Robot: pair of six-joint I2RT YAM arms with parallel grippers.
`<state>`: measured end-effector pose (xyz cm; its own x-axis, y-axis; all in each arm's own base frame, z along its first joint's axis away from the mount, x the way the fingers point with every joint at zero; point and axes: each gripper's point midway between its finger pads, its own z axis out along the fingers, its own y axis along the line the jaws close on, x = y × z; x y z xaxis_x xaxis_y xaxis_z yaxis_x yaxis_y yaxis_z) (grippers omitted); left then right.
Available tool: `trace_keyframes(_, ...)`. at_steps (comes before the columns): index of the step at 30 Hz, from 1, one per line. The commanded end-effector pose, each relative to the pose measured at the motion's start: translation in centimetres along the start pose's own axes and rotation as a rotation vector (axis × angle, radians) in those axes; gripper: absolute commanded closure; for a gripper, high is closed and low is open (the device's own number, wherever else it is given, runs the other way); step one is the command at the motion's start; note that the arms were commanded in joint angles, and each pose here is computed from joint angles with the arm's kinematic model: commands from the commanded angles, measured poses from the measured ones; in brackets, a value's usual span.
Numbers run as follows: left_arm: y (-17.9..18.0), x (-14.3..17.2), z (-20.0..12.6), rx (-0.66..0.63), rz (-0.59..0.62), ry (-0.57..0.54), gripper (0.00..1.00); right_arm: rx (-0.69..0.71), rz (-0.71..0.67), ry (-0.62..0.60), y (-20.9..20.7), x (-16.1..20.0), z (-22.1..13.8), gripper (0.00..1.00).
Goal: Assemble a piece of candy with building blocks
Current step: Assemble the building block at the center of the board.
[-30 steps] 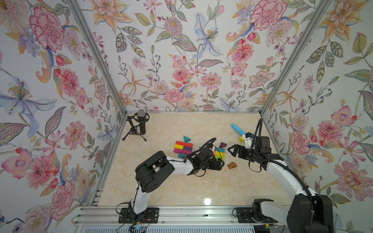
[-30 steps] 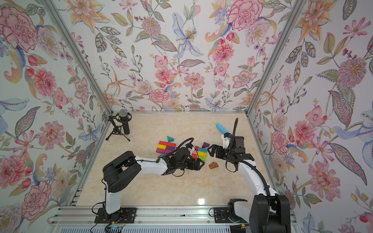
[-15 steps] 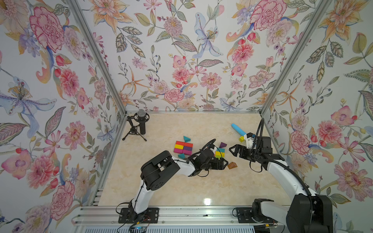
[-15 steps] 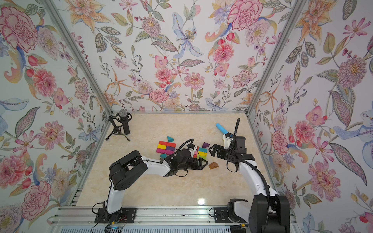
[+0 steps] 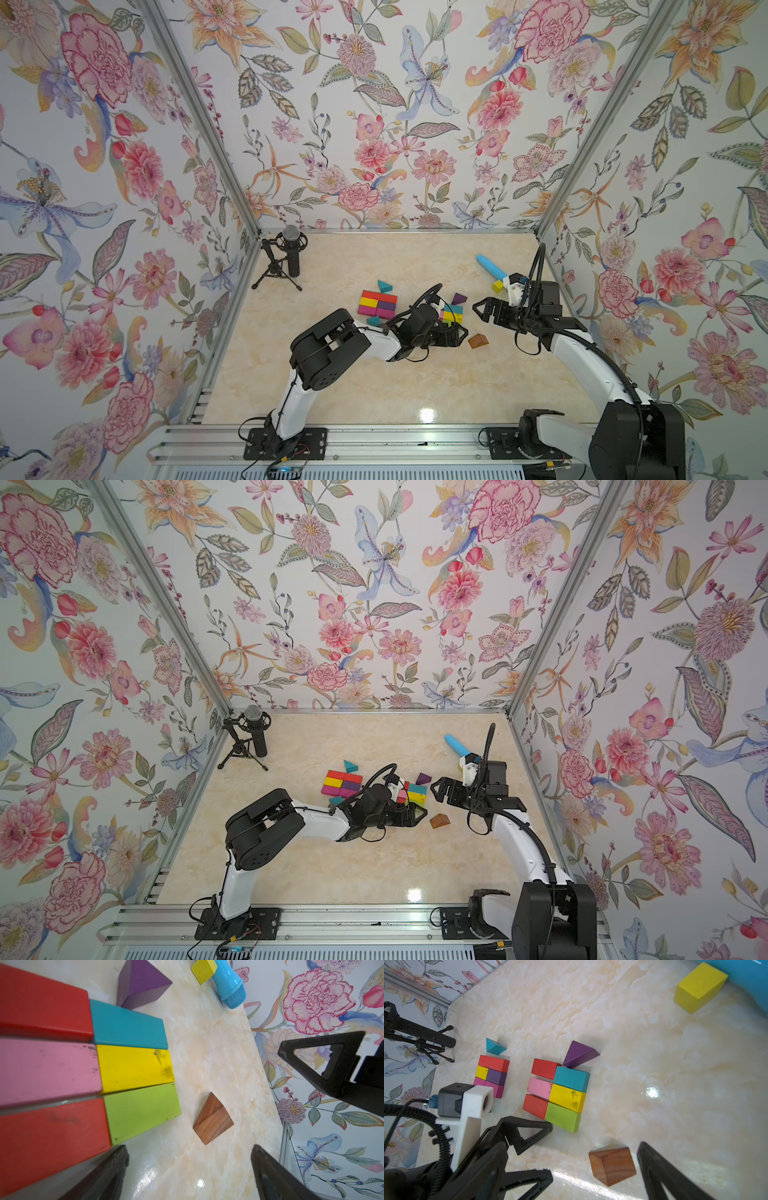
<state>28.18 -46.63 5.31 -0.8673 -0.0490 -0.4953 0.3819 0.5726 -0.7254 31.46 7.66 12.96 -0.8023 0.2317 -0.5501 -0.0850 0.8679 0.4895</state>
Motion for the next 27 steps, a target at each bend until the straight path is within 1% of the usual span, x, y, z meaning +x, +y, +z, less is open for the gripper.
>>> trace_keyframes(1,1.3,0.2,0.7,-0.029,0.007,0.017,0.06,0.001,-0.02,-0.015,0.4,-0.8,-0.7,0.0)
trace_keyframes(10,1.6,-0.2,0.7,-0.031,0.006,0.013,0.07,0.004,-0.019,-0.011,0.3,-0.7,-0.7,0.0)
trace_keyframes(15,0.5,-0.5,-0.2,-0.003,0.015,0.015,0.06,0.004,-0.022,-0.017,0.4,-0.9,-0.9,0.0)
trace_keyframes(19,-2.3,-1.3,-2.2,0.085,0.04,0.017,0.06,0.03,-0.056,-0.019,0.6,-1.3,-1.1,0.0)
trace_keyframes(24,-6.2,-3.1,-6.3,0.261,0.091,0.007,0.05,0.066,-0.132,0.009,1.4,-3.0,0.2,0.0)
trace_keyframes(26,-6.9,-3.8,-7.9,0.283,0.118,-0.007,0.05,0.1,-0.183,0.027,1.9,-3.9,1.3,0.0)
trace_keyframes(27,-6.7,-4.1,-8.6,0.266,0.135,-0.011,0.04,0.121,-0.208,0.042,2.0,-4.3,2.0,0.0)
